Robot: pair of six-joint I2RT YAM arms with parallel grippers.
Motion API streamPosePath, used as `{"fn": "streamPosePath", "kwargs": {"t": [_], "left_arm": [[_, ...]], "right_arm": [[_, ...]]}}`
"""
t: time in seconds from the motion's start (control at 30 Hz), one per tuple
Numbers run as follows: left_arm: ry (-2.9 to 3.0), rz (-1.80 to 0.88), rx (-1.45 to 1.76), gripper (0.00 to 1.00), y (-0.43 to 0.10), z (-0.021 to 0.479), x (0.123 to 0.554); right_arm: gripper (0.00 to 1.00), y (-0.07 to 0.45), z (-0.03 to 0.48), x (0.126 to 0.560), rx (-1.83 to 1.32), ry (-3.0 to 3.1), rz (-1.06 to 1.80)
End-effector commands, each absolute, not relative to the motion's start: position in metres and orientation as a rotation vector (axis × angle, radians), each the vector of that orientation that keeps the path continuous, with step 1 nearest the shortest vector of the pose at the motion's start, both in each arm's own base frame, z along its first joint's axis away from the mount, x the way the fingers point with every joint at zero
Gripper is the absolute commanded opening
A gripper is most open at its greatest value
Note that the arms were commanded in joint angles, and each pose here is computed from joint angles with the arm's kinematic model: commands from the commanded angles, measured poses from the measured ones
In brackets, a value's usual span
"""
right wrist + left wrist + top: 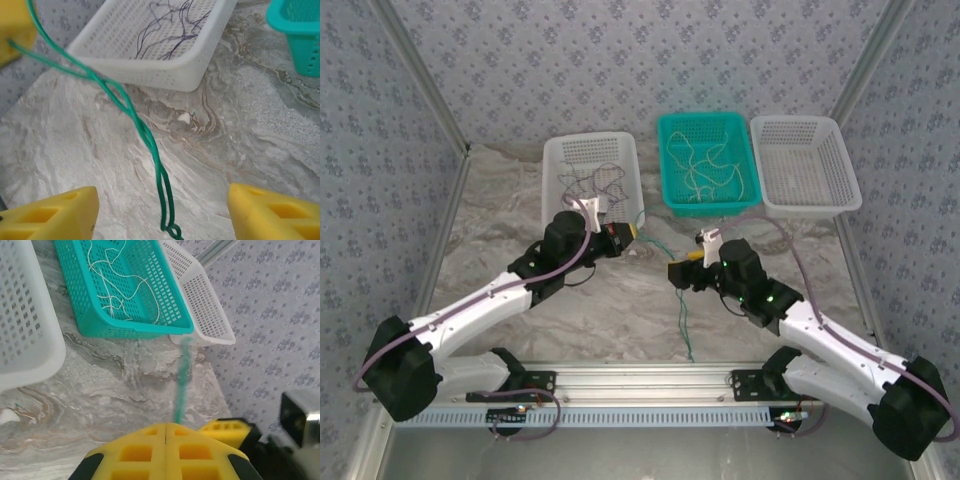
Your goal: Untangle the cables
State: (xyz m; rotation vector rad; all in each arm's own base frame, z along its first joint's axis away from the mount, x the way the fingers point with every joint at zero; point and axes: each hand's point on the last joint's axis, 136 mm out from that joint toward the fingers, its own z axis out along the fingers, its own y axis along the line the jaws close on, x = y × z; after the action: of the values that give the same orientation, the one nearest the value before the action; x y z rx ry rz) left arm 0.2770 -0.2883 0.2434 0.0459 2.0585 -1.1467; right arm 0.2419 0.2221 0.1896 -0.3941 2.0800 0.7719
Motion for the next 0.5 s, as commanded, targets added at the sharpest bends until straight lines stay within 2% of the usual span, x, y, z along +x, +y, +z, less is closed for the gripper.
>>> {"fn": "streamPosePath", "kwargs": {"t": [0.0, 0.03, 0.07, 0.27, 0.47], "left_arm": [[1.951, -1.077, 0.189, 0.0, -0.288, 0.278, 0.276], [1.943, -1.076, 0.212, 0.0, -0.289, 0.279, 0.275], [1.938, -1.085, 0.234, 0.0, -0.292, 0.279, 0.273], [1.896, -1.143, 0.335, 0.0, -0.307, 0.289, 0.263], [1.893, -1.142, 0.354, 0.0, -0.311, 0.29, 0.26]], "right_arm": [[0.92, 0.219, 0.25, 0.244, -0.346, 1.984, 0.815], [0.99, 0.219, 0.261, 0.244, -0.347, 1.961, 0.825], [1.0, 0.22, 0.269, 0.243, -0.348, 1.941, 0.838], [1.0, 0.231, 0.295, 0.265, -0.123, 1.928, 1.079], [0.99, 0.252, 0.289, 0.292, 0.191, 2.02, 1.274]]}}
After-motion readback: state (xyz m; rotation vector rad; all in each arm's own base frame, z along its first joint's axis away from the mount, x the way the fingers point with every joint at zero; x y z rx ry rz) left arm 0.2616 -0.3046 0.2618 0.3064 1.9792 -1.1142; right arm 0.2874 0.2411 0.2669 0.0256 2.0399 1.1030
